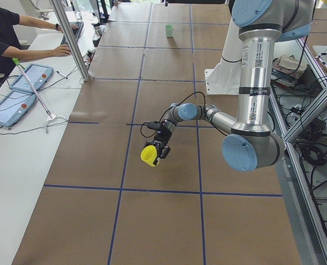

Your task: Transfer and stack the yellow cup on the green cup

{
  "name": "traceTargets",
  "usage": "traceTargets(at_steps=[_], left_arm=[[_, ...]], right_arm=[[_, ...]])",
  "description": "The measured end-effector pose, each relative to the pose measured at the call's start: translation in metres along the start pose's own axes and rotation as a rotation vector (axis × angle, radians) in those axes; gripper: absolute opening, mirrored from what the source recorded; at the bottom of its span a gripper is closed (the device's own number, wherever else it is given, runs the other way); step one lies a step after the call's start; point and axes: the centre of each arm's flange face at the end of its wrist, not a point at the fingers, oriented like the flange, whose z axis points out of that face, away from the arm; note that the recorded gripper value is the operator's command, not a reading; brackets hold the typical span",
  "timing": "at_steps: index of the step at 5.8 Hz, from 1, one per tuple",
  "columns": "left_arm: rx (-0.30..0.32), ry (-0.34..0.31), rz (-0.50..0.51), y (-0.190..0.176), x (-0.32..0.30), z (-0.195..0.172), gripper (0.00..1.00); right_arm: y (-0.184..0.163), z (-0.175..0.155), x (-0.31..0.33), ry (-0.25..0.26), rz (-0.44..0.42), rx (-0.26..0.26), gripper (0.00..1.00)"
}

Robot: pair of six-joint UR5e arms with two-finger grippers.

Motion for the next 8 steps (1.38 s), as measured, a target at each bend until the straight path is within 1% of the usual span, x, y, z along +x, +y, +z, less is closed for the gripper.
traceTargets(at_steps=[1, 2, 3, 4, 5, 6, 7, 8], left_arm=[[0.008, 0.153, 0.069, -0.032, 0.049, -0.046, 0.05], [0.015, 0.315, 0.114, -0.06, 0.085, -0.088, 0.05], [0.032, 0.491, 0.124, -0.084, 0.112, -0.125, 0.08], [0.072, 0.651, 0.144, -0.109, 0.132, -0.167, 0.08], [0.108, 0.78, 0.191, -0.12, 0.146, -0.217, 0.07], [0.104, 0.914, 0.246, -0.112, 0.152, -0.274, 0.07], [0.1, 1.068, 0.311, -0.096, 0.151, -0.325, 0.05], [0.136, 1.229, 0.39, -0.079, 0.142, -0.36, 0.05]], right_arm=[[-0.012, 0.0, -0.012, -0.009, -0.021, 0.029, 1.0], [-0.033, 0.0, -0.03, -0.024, -0.017, 0.05, 1.0], [-0.057, 0.0, -0.053, -0.043, 0.002, 0.067, 1.0], [-0.082, 0.0, -0.08, -0.067, 0.033, 0.081, 1.0], [-0.107, 0.002, -0.113, -0.098, 0.077, 0.089, 1.0], [-0.131, 0.002, -0.15, -0.134, 0.137, 0.092, 1.0], [-0.155, 0.001, -0.196, -0.183, 0.208, 0.091, 1.0], [-0.177, 0.005, -0.255, -0.237, 0.265, 0.076, 1.0]])
